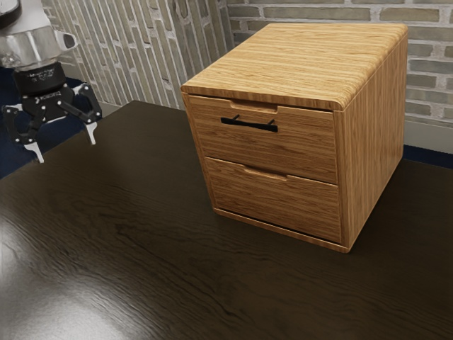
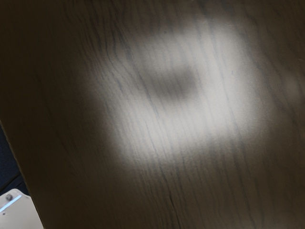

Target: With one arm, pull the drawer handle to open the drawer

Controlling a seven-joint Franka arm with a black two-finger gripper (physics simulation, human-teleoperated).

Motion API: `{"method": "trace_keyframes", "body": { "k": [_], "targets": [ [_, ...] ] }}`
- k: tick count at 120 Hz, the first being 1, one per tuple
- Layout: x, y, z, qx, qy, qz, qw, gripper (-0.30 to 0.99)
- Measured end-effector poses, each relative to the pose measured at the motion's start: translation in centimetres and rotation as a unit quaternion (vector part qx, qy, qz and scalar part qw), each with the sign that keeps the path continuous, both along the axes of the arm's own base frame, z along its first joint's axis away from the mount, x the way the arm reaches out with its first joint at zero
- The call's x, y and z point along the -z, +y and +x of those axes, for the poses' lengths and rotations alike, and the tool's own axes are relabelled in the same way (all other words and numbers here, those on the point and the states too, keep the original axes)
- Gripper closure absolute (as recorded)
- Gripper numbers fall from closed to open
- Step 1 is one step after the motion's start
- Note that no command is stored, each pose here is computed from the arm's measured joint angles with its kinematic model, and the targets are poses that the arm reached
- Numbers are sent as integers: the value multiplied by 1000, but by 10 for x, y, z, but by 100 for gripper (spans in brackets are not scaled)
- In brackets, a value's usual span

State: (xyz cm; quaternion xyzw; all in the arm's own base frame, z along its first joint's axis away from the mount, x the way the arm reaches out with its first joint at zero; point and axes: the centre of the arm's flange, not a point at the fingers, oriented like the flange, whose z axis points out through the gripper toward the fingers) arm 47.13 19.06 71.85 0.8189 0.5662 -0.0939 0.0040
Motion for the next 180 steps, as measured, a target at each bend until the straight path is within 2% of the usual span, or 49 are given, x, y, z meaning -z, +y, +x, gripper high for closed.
{"method": "trace_keyframes", "body": {
  "k": [13, 25, 54, 70, 82, 95, 105, 114, 127, 160, 180],
  "targets": [
    [-5, -29, 20, -40, -27, 21, 999, 2],
    [-8, -48, 31, -75, -43, 27, 996, 2],
    [-18, -20, 24, -205, -60, 33, 976, 2],
    [-81, -28, -3, -249, -126, 82, 957, 2],
    [-91, -35, -3, -267, -140, 100, 948, 2],
    [-84, -42, 16, -276, -151, 106, 943, 2],
    [-70, -64, 43, -264, -160, 95, 946, 2],
    [-61, -111, 71, -229, -178, 78, 954, 2],
    [-62, -168, 87, -196, -206, 55, 957, 2],
    [-66, -211, 104, -201, -252, 28, 946, 5],
    [-66, -223, 105, -214, -259, 21, 942, 17]
  ]
}}
